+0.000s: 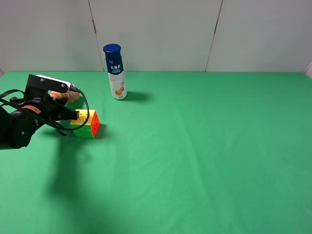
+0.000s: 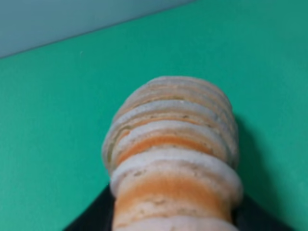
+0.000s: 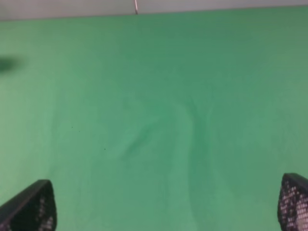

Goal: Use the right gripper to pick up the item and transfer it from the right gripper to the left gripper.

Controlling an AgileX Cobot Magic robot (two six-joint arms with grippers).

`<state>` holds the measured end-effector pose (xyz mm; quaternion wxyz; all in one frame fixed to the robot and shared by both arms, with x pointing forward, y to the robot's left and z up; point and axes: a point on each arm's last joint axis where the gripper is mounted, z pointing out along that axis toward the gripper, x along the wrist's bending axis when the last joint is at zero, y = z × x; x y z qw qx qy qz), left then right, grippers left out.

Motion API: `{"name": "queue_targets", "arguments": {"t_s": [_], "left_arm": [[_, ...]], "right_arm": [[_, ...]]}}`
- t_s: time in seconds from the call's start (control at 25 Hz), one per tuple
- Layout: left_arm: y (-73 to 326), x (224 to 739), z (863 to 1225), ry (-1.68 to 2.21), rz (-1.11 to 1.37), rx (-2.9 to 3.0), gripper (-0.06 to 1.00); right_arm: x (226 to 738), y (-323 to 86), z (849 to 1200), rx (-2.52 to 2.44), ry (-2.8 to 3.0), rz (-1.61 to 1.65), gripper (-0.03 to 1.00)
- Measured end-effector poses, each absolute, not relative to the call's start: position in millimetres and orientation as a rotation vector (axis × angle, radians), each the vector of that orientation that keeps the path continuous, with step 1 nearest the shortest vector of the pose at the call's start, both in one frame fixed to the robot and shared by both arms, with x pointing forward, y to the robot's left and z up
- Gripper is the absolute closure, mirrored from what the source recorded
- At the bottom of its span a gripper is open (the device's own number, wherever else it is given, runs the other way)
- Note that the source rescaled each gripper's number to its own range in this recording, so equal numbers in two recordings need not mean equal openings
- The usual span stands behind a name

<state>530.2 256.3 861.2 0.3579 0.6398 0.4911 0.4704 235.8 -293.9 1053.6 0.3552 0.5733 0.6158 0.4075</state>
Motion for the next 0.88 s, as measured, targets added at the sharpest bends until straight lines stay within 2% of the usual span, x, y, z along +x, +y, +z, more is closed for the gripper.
{"name": "queue_targets", "arguments": {"t_s": [0.04, 0.12, 0.2, 0.28, 0.52, 0.88], "left_arm": [[256, 530, 861, 1.267, 1.214, 1.651, 0.65], [256, 530, 861, 1.266, 1.214, 1.650, 0.37], [256, 530, 861, 1.266, 1.214, 1.650, 0.15], [256, 530, 861, 1.268, 1.217, 1.647, 0.04], [258, 530, 870, 1.308, 1.210, 1.646, -0.03], [258, 511, 957, 1.379, 1.071, 1.586, -0.03]], "right_arm": [[236, -294, 1054, 1.481, 1.591, 1.053, -0.03], [236, -294, 1054, 1.481, 1.591, 1.053, -0.03], [236, -294, 1054, 1.481, 1.591, 1.053, -0.03], [236, -294, 1054, 1.481, 1.591, 1.053, -0.03], [236, -294, 1054, 1.481, 1.591, 1.053, -0.03], [236, -294, 1054, 1.481, 1.590, 1.053, -0.03]]}}
